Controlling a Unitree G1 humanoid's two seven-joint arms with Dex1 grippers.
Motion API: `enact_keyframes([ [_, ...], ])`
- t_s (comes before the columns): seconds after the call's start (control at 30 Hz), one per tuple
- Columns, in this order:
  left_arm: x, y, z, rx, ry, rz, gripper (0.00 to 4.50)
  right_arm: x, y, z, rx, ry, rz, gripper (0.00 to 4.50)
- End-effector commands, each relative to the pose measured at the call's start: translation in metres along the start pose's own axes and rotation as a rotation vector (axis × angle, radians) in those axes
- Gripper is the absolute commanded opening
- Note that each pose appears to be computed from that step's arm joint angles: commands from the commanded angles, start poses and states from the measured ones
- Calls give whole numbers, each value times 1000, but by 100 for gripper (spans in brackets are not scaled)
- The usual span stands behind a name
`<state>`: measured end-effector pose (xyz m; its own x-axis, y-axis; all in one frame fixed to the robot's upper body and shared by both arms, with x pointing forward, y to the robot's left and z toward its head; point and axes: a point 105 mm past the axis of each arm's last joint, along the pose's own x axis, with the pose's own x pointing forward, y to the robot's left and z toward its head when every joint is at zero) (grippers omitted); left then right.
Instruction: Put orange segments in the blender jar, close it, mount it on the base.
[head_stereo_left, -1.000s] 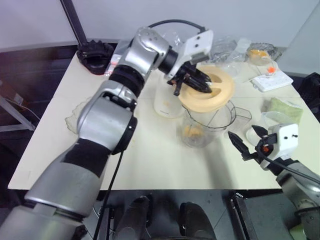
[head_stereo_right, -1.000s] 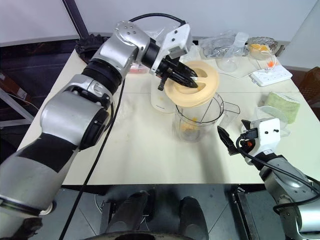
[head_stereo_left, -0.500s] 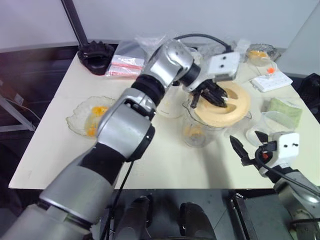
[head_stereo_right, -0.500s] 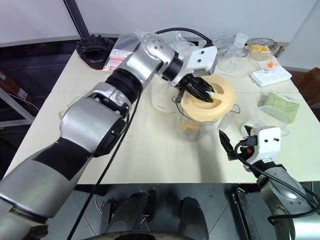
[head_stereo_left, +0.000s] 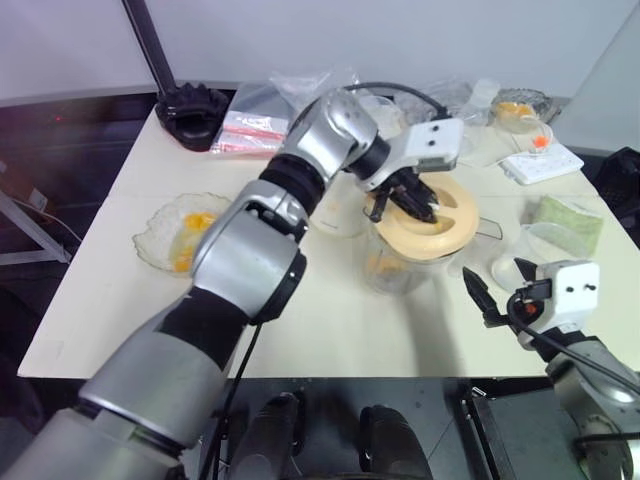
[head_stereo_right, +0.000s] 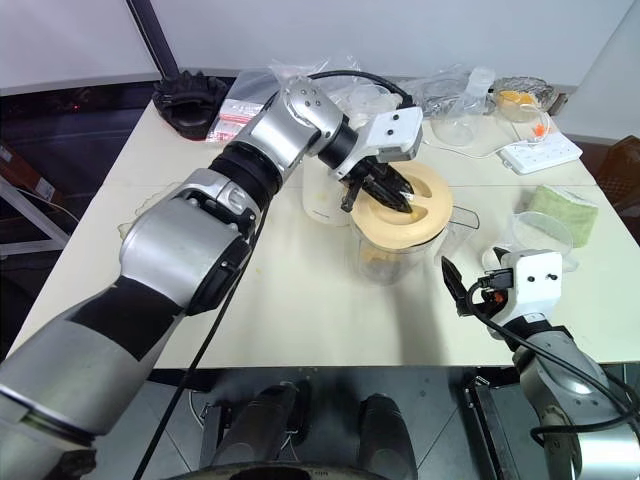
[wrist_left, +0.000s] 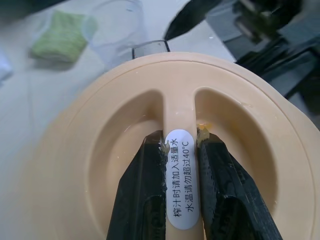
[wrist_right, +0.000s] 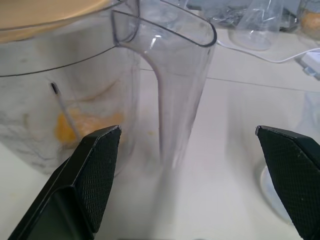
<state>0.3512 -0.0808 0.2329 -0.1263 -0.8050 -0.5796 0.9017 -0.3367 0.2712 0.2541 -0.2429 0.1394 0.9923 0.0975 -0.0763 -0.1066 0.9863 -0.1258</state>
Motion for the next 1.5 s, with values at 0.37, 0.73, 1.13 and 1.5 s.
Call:
enact_keyframes([
  [0.37, 15, -1, -16, -37, -13, 38, 29, 14, -11, -17, -60, 39, -93, 450],
  [0.73, 19, -4, -16, -25, -14, 24, 29, 54, -3, -23, -11, -4, -52, 450],
  [1.13, 24, -7, -20, -15, -4, 12, 29, 72, -7, -13, -69, -50, -66, 208],
  [1.5, 27, -5, -26, -80, -29, 42, 29, 75, -4, -10, -77, -51, -65, 93],
])
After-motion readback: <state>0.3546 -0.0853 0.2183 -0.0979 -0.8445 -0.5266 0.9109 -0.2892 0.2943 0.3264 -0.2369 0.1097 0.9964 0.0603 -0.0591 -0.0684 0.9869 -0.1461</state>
